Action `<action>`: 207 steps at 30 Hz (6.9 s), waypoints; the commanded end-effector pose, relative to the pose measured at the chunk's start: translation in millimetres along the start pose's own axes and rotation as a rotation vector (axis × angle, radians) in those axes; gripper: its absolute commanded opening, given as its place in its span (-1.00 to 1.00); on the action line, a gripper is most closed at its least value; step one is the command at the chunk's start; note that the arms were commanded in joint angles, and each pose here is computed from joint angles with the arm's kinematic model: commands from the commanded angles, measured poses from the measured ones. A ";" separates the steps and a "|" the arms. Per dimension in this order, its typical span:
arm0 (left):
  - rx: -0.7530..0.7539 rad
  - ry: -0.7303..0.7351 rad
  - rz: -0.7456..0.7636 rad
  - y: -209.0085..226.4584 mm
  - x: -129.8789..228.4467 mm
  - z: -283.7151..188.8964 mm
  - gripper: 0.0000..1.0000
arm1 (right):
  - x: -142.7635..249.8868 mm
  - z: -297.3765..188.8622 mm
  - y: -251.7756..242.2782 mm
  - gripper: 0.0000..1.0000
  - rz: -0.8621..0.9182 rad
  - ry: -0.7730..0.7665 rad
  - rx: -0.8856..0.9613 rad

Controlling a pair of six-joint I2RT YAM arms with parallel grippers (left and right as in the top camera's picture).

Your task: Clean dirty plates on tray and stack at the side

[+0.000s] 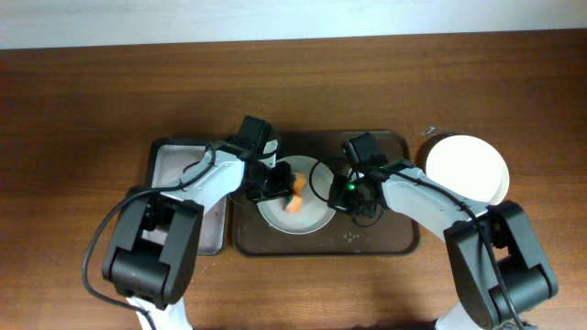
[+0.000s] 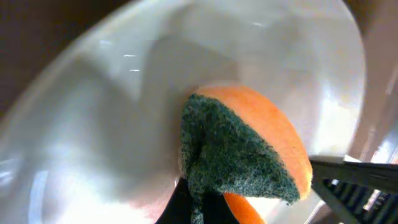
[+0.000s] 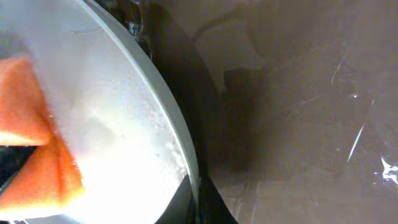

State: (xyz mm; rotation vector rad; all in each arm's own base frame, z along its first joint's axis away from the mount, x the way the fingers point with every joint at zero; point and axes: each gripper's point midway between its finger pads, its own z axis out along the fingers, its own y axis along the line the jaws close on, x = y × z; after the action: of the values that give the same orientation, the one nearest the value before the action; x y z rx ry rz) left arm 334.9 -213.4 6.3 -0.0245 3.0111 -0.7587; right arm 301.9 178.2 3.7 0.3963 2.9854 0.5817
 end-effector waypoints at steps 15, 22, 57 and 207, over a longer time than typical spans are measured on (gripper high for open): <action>-0.226 -0.138 0.111 7.3 -52.0 -50.6 -1.00 | 1.3 0.1 -6.4 -0.92 -0.013 -0.011 0.035; -0.224 -0.007 0.182 3.3 2.7 -7.2 -1.00 | 1.6 0.1 -6.5 -0.92 -0.012 -0.010 0.036; -0.561 -0.277 -0.011 162.8 -15.5 -114.4 -1.00 | -81.9 -192.6 2.3 -0.92 -0.360 -0.494 0.477; -0.551 -0.392 0.005 138.0 -19.3 -164.5 -0.50 | -99.7 -252.4 -235.7 -0.92 0.554 -0.427 0.314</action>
State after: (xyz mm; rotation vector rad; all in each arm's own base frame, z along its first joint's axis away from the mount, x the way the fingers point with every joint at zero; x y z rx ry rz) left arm 347.0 -16.4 81.7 -0.1448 2.7427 0.0821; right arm 322.5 -132.0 167.7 1.0648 2.5386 -0.0894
